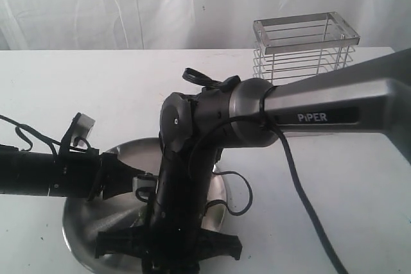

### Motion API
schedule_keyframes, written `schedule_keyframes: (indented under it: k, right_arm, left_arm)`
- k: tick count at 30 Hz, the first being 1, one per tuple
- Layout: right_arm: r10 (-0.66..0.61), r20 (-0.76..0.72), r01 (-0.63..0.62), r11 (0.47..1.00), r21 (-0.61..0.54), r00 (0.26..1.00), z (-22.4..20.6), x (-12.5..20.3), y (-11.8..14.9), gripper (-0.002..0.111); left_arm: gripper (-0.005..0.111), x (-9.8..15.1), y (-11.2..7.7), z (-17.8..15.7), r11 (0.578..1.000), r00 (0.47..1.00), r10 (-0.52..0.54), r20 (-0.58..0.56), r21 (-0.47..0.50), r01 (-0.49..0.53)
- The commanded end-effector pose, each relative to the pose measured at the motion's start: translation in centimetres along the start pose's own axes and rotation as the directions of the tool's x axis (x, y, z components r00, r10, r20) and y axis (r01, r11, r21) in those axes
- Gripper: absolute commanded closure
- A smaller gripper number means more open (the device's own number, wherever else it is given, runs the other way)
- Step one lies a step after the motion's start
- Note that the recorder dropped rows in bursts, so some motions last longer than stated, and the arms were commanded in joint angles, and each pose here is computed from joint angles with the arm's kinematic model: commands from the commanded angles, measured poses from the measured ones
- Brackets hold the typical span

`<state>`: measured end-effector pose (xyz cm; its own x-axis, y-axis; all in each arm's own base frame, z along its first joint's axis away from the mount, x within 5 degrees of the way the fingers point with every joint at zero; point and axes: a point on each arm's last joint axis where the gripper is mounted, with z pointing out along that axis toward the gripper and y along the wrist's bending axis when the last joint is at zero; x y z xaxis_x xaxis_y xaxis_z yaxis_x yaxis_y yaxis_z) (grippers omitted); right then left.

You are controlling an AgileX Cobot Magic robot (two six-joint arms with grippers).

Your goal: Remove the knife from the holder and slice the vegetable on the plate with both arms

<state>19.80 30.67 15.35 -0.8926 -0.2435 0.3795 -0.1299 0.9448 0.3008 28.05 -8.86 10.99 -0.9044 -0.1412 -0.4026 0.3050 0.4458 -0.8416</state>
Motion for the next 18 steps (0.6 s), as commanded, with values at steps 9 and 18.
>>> schedule_keyframes:
  k: [9,18]
  right_arm:
    - [0.045,-0.022,-0.046,0.998,-0.051,0.999,0.0,-1.0,-0.5,0.108]
    - [0.063,-0.024,-0.065,0.994,-0.086,0.998,-0.2,-1.2,-0.5,0.108]
  left_arm:
    - [0.107,-0.1,-0.2,-0.1,1.000,1.000,0.004,0.022,0.004,-0.004]
    - [0.107,0.0,-0.3,-0.1,1.000,1.000,0.011,0.008,0.012,-0.011]
